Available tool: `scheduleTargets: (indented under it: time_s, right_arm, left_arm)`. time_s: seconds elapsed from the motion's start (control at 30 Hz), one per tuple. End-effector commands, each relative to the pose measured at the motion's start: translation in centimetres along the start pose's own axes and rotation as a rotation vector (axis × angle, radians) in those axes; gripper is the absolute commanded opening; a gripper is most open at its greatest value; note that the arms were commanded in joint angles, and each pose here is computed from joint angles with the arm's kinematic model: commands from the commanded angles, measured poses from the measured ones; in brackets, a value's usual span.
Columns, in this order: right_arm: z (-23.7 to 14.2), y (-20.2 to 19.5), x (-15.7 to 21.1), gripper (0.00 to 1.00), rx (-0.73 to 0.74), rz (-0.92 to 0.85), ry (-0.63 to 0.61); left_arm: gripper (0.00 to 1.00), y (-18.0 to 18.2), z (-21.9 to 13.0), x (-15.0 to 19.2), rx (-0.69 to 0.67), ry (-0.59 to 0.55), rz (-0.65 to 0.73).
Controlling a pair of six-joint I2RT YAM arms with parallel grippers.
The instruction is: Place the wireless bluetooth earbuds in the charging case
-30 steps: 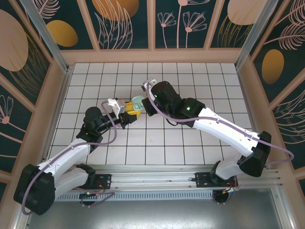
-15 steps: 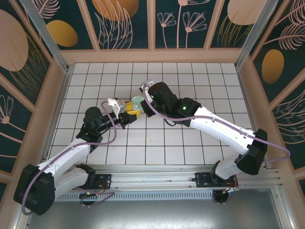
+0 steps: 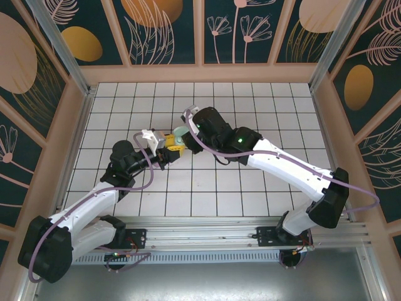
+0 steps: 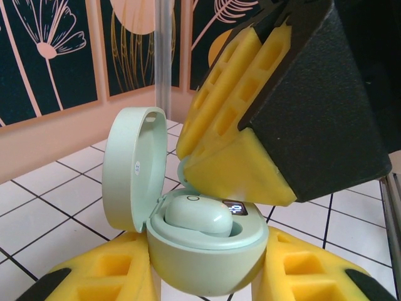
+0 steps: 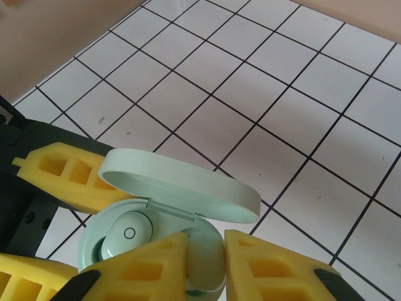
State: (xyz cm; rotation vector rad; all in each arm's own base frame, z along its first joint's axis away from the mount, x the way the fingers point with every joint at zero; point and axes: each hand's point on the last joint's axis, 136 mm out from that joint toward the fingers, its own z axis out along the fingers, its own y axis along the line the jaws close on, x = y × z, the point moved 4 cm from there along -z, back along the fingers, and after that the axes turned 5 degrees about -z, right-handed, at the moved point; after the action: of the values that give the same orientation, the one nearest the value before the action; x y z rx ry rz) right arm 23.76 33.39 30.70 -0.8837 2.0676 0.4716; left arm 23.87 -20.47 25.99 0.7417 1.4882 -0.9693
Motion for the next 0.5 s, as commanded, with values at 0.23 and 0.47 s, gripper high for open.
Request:
scheduleTargets:
  time_s: [0.23, 0.47]
  right_arm:
    - [-0.2, 1.0, -0.3, 0.26, -0.061, 0.026, 0.03]
    - [-0.4, 0.8, -0.8, 0.27, -0.072, 0.042, 0.018]
  left_arm:
    - [0.0, -0.9, -0.1, -3.1, 0.035, -0.097, 0.057]
    - [0.0, -1.2, -0.2, -3.3, 0.055, -0.117, 0.067]
